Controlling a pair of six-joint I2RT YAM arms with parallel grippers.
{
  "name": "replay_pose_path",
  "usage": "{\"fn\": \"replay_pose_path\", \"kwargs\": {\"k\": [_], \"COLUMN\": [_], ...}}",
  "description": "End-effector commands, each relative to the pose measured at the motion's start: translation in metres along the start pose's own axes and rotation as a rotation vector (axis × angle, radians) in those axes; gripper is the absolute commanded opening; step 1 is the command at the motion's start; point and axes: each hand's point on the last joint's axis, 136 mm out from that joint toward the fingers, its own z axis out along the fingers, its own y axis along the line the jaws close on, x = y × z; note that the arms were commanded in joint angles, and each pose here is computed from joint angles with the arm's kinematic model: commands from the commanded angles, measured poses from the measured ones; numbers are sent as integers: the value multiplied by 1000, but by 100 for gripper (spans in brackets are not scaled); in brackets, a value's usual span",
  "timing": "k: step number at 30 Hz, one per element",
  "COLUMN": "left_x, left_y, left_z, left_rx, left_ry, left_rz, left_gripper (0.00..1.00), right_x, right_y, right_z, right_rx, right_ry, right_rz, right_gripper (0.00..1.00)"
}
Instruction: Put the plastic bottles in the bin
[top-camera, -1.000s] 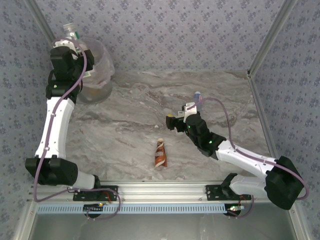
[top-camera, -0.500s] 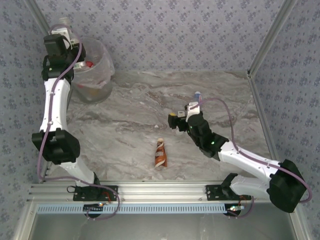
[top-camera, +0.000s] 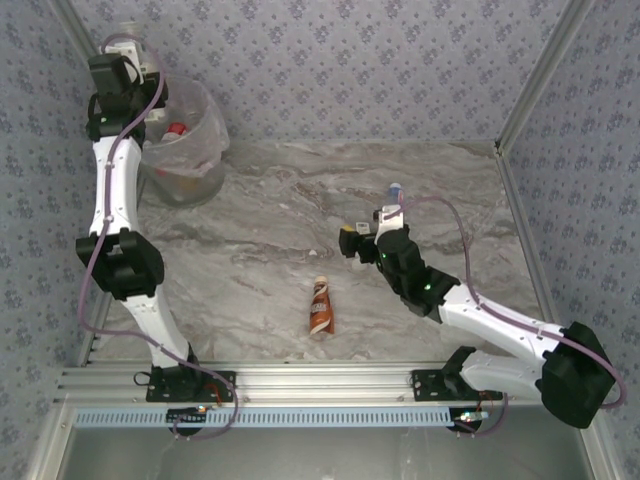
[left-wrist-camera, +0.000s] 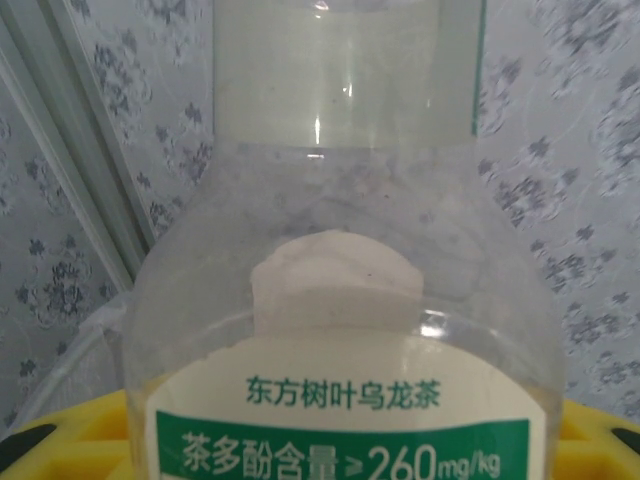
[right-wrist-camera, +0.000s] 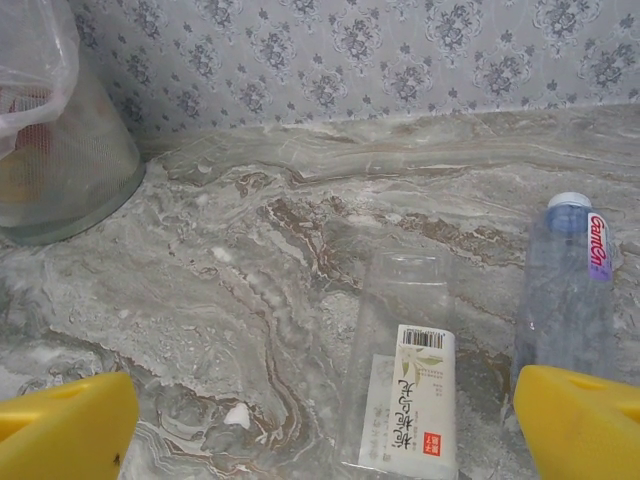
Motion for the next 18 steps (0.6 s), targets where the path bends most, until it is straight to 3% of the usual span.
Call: {"fn": "replay_pose_path", "kwargs": {"k": [1,18], "left_x": [-10,25], "left_y": [1,28], "left_z": [1,37], "left_rx": [19,-47], "left_ry": [-34,57], "left_rz": [11,17], "left_gripper": [1,8], "right_x": [2,7], "right_y": [-13,-22], "right_z": [-5,-9], "right_rx": [49,80], "right_ry": [-7,3], "right_rz": [23,28], "right_gripper": [99,99]}}
